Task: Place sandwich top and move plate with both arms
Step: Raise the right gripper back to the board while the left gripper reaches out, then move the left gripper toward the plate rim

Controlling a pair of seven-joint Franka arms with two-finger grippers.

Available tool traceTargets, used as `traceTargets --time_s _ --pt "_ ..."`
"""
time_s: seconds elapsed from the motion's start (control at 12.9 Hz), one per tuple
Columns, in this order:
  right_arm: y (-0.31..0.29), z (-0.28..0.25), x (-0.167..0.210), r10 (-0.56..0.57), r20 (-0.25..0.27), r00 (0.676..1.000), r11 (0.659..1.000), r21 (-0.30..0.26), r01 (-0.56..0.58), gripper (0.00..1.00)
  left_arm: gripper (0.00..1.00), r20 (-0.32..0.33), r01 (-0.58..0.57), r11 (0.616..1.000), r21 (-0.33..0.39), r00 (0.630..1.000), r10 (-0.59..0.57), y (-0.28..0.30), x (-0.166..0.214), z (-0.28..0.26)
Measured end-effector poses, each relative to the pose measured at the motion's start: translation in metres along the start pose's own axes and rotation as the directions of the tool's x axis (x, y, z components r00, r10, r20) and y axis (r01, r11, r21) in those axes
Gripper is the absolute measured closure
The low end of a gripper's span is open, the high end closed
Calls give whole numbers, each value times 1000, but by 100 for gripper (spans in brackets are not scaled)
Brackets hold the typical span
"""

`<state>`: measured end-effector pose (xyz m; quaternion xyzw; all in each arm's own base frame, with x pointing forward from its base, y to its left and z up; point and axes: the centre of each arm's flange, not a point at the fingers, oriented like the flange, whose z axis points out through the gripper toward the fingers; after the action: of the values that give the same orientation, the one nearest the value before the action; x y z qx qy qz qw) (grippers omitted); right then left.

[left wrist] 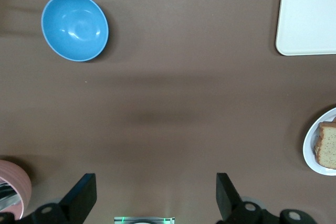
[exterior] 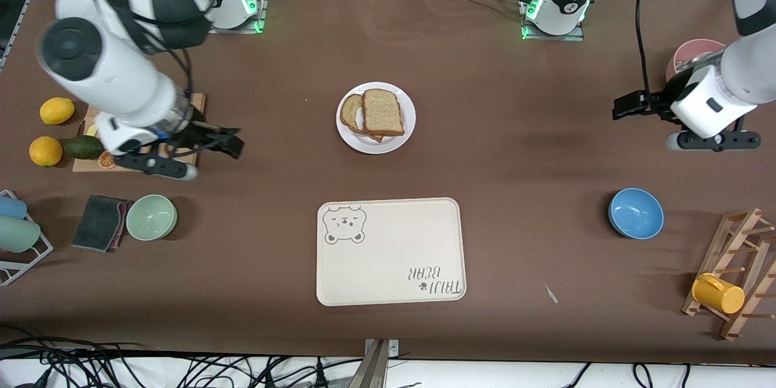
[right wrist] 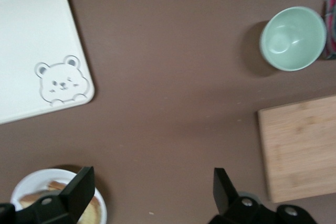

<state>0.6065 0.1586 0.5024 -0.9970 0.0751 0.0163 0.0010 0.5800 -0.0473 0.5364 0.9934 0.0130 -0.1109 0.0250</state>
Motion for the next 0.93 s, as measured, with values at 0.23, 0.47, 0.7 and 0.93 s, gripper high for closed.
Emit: traceTargets --time_s 0.23,0.47,0.7,0.93 --pt "77 -33 7 -12 -3 1000 1000 2 12 0 0 8 -10 1000 -9 1000 10 18 17 28" --pt "138 -58 -6 -55 62 997 998 18 54 0 0 17 -8 1000 -11 1000 8 37 27 65" --pt "156 -64 -16 -50 118 992 999 26 48 0 0 21 -8 1000 -10 1000 8 39 30 98" --pt "169 -70 -14 -34 106 994 999 27 31 0 0 18 -24 1000 -9 1000 24 50 28 139"
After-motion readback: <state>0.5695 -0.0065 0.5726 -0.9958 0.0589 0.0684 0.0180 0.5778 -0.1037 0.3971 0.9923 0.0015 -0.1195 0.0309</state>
